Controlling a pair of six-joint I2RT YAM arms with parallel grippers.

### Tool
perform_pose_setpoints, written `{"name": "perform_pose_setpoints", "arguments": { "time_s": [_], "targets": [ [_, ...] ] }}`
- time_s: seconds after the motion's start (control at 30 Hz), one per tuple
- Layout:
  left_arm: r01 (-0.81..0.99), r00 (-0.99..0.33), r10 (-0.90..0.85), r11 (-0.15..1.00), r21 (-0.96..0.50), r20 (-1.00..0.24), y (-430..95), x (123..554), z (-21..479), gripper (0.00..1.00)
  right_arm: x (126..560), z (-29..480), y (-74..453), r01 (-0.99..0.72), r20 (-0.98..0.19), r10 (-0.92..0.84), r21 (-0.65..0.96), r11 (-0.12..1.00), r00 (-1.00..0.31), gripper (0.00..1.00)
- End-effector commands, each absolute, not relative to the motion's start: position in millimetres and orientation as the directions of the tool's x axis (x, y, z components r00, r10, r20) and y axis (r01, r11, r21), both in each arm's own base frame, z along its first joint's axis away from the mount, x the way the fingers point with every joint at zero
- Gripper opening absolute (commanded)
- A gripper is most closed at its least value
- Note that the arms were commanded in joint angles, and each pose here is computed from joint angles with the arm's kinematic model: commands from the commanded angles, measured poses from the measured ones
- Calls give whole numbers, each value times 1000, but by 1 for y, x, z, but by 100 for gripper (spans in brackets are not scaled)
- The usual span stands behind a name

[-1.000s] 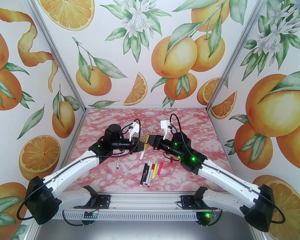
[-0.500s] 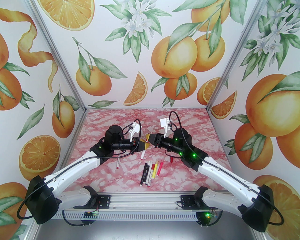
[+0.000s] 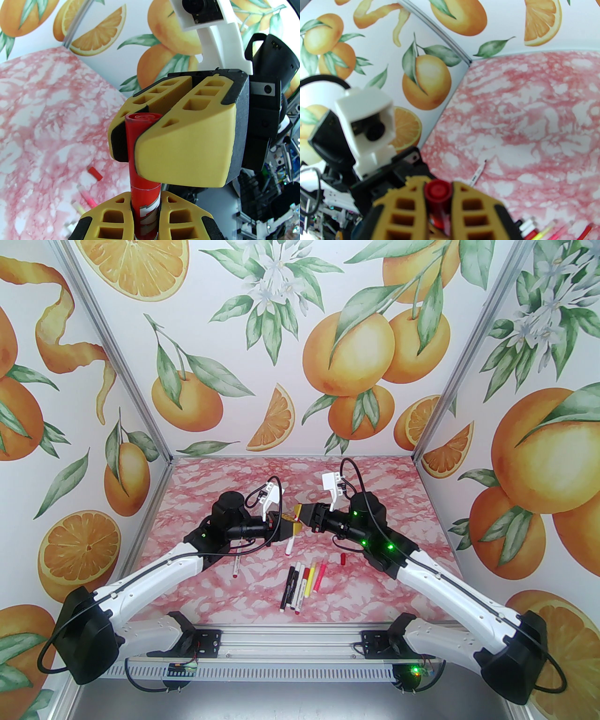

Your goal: Open the pen caps

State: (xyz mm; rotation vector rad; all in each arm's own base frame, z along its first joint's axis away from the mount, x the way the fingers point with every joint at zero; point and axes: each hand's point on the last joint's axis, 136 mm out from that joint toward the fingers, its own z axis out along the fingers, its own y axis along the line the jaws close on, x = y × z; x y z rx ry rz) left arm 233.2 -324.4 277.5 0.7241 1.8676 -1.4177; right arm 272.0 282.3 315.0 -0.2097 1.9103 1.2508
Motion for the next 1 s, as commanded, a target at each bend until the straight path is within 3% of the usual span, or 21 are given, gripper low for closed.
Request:
{"name": "perform_pose_setpoints", "arguments": {
  "time_s": [0.0,0.2,0.5,0.77,0.97],
  "targets": [
    [704,-709,155,188,-684,-688,-329,199,245,0,295,396,248,-617,-760,530,632,468,-376,0],
    [695,-719,147,177,-697,-679,-332,201,246,0,294,394,248,-630,-753,549,632,451,-363,0],
    [728,-682,248,317,-608,-688,-324,199,212,0,309,388,253,-536,-710,509,703,468,-486,0],
    [735,-673,262,347,-583,-692,-320,200,204,0,314,379,263,-486,-702,414,706,516,-580,0],
    [727,-683,258,331,-601,-683,-323,200,205,0,320,380,252,-487,-726,467,686,540,-505,0]
  ]
}}
